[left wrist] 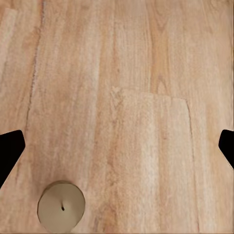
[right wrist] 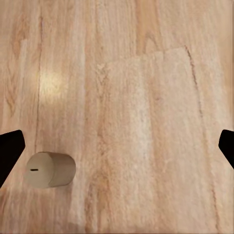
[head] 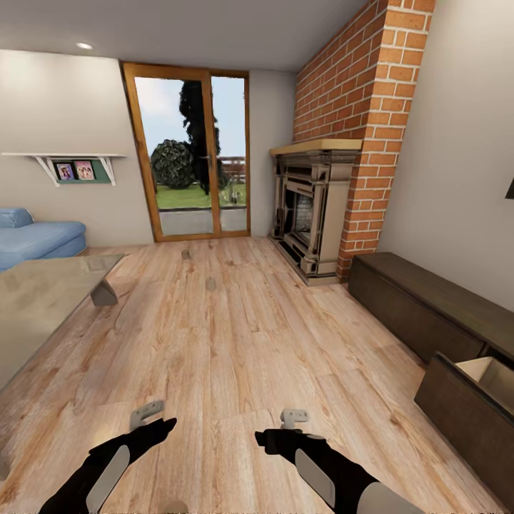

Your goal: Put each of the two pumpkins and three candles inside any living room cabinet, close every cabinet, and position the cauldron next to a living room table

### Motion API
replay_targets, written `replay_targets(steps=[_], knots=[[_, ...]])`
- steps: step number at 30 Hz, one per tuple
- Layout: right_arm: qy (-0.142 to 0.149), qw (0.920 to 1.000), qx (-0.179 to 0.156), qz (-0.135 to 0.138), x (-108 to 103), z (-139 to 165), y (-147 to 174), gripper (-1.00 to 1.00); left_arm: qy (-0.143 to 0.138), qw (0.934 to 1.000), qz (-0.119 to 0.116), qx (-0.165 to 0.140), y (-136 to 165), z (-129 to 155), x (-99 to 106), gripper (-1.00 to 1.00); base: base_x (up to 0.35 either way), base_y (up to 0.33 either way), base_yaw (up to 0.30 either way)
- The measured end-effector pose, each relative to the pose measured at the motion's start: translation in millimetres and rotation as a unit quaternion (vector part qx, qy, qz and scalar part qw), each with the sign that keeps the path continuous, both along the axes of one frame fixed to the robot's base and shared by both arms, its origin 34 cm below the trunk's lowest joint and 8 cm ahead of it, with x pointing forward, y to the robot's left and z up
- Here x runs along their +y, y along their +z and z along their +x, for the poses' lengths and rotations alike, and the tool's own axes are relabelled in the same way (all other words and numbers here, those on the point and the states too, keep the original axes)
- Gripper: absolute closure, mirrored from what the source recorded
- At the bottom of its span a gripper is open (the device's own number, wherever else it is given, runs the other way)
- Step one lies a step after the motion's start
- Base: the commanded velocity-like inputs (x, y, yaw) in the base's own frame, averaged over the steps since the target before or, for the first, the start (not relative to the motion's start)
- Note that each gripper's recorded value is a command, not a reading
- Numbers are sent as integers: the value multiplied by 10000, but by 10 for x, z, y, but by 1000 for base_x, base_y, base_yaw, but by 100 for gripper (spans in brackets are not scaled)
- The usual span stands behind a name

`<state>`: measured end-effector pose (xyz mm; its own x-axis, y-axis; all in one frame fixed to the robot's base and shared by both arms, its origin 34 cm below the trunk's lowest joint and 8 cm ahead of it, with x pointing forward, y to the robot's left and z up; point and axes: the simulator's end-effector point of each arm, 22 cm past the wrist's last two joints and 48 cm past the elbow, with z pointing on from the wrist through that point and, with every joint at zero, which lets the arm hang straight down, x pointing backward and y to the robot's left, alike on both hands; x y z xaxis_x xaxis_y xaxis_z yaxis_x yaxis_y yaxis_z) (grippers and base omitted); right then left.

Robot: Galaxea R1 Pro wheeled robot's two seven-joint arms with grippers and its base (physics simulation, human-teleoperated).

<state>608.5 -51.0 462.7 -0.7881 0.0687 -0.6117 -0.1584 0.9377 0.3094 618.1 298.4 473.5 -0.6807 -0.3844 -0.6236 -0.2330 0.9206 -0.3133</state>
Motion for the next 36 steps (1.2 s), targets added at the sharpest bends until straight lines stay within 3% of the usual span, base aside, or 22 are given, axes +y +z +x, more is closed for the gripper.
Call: replay_targets(steps=[10, 13, 24, 25, 26, 28, 36], knots=[[-150, 9998, -67, -75, -75, -21, -167, -100, -96, 9995, -42, -302, 138, 132, -63, -100, 0, 0, 0], [-113, 9997, -207, 52, -10, 19, -144, -100, -89, 9995, -39, -295, 69, 116, -58, -100, 0, 0, 0], [38, 9986, -149, 512, 190, 9, -189, -100, 83, 9999, 79, -130, -270, -2, 42, -100, 0, 0, 0], [1094, 9700, 69, 2171, 910, -187, 400, -100, 608, 9957, 643, 266, -445, -163, 386, -100, 0, 0, 0], [1429, 9539, 5, 2639, 1067, -271, 589, -100, 674, 9941, 735, 429, -572, -259, 440, -100, 0, 0, 0], [1595, 9440, 25, 2887, 1097, -333, 638, -100, 770, 9910, 850, 696, -823, -447, 522, -100, 0, 0, 0], [2111, 9101, 404, 3543, 1231, -664, 670, -100, 936, 9895, 936, 587, -1052, -517, 593, -100, 0, 0, 0]])
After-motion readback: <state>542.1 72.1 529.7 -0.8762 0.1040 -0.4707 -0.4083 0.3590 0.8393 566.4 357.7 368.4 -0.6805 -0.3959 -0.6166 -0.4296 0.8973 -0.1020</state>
